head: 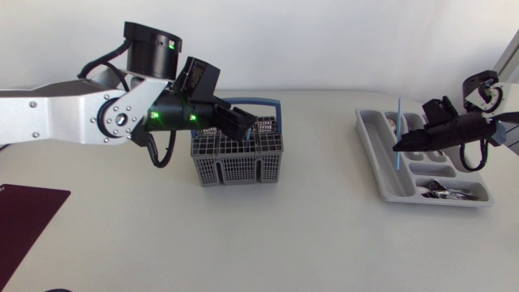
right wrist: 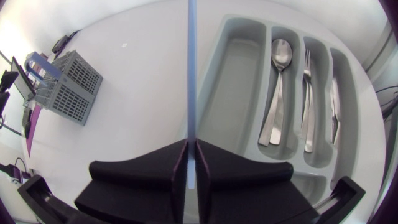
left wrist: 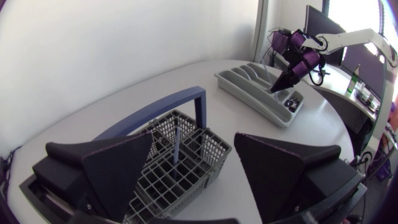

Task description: Transfer all utensils from the basket to the drawer tray.

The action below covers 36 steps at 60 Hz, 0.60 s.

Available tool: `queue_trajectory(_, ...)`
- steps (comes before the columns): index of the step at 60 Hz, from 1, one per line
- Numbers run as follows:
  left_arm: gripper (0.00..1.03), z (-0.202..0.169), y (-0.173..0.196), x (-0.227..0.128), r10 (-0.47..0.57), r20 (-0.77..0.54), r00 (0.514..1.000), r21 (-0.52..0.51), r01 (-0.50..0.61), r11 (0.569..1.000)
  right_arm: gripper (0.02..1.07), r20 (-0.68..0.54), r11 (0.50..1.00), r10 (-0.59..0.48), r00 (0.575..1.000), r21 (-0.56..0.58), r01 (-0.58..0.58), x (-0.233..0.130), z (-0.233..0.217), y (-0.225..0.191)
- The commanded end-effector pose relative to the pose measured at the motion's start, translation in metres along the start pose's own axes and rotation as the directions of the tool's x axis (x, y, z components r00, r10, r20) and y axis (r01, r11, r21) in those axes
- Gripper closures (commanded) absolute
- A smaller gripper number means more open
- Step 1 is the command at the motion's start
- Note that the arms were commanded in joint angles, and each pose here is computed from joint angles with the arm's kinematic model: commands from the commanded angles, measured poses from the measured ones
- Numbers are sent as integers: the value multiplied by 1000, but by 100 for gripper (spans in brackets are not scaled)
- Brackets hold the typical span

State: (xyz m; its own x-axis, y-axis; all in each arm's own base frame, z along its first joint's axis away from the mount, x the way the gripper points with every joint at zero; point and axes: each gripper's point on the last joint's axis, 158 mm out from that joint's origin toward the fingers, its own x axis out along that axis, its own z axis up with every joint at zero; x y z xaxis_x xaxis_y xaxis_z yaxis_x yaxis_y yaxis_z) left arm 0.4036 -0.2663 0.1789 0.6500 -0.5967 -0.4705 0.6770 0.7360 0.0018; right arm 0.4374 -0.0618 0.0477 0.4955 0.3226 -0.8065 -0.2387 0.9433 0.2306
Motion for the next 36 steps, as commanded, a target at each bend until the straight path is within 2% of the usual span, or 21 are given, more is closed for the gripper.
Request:
queue_trajectory(1,12,-29,-5,13,2,-55,998,54,1,999,101,-35,997,-1,999,73,4,15,-7,-11)
queue_trajectory(19,12,-48,-7,34,98,-38,994,179,-90,980,100,-128,991,-22,992,127,38,51,-27,-25)
queue_trajectory(28,12,-47,-1,44,153,-11,988,205,-147,968,73,-144,992,-18,989,124,36,56,-32,-21)
queue_trajectory(33,12,-46,8,49,192,8,981,211,-189,959,55,-143,992,-18,990,122,35,54,-34,-19)
queue_trajectory(36,12,-46,12,52,215,19,976,224,-214,951,48,-135,992,-21,991,117,37,51,-34,-17)
